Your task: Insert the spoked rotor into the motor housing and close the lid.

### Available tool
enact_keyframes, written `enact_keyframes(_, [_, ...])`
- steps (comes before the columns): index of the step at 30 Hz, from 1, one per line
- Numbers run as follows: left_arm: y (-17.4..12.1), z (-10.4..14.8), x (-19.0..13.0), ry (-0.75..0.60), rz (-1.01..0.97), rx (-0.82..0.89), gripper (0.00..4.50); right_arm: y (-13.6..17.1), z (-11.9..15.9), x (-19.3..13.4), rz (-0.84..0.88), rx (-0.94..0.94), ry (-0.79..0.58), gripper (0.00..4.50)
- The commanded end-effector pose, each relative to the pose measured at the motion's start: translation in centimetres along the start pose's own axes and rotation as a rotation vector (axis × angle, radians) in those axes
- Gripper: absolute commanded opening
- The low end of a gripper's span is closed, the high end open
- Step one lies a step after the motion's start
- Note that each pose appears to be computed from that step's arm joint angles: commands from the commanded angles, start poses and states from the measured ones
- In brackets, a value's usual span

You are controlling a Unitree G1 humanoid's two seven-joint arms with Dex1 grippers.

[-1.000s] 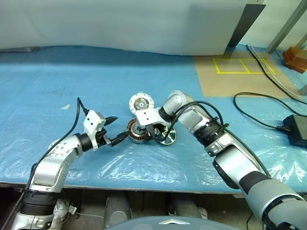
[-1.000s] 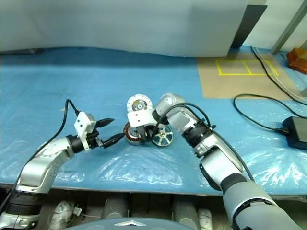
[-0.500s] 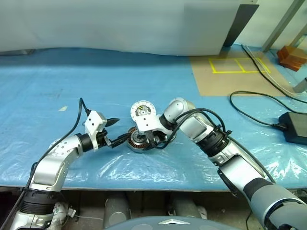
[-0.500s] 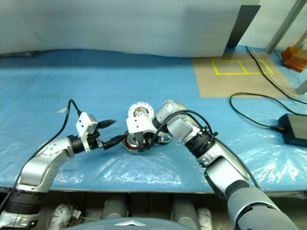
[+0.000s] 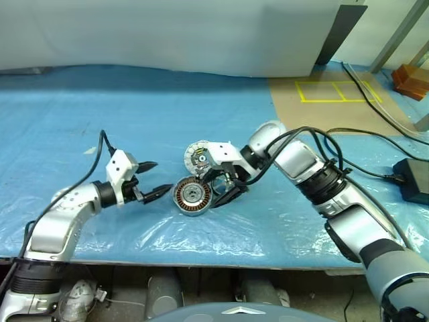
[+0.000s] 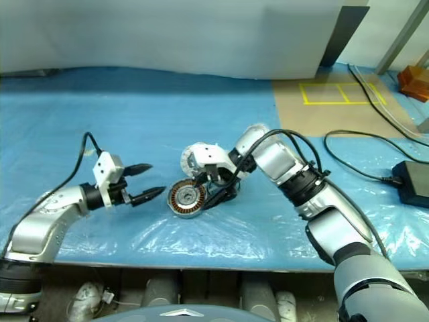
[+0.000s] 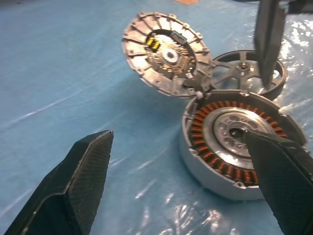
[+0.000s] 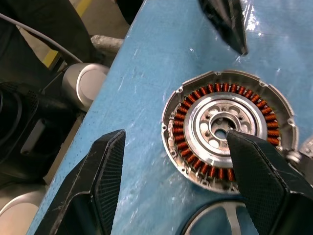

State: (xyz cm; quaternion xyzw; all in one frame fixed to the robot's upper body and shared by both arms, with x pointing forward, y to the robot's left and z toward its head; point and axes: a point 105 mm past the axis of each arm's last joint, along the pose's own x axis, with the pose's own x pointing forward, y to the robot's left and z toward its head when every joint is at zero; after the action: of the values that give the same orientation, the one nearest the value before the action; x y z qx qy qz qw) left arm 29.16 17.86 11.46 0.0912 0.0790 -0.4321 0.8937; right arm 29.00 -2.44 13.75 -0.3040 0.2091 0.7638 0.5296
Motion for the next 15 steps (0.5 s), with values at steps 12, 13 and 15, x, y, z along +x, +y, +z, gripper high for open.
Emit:
enact_keyframes(12, [6.9, 2.8, -3.2, 0.099, 0.082, 0.191, 4.5, -1.0, 1.2, -6.9, -0.617, 0.323, -0.611, 3.43])
enact_keyframes(13, [7.0, 2.7, -3.2, 0.098, 0.08, 0.184, 4.5, -0.9, 0.6, -6.8, -0.657, 0.362, -0.624, 3.43])
enact_keyframes(15, [7.2, 2.2, -3.2, 0.104, 0.082, 0.164, 4.5, -0.6, -0.3, -6.6, -0.704, 0.411, -0.636, 3.43])
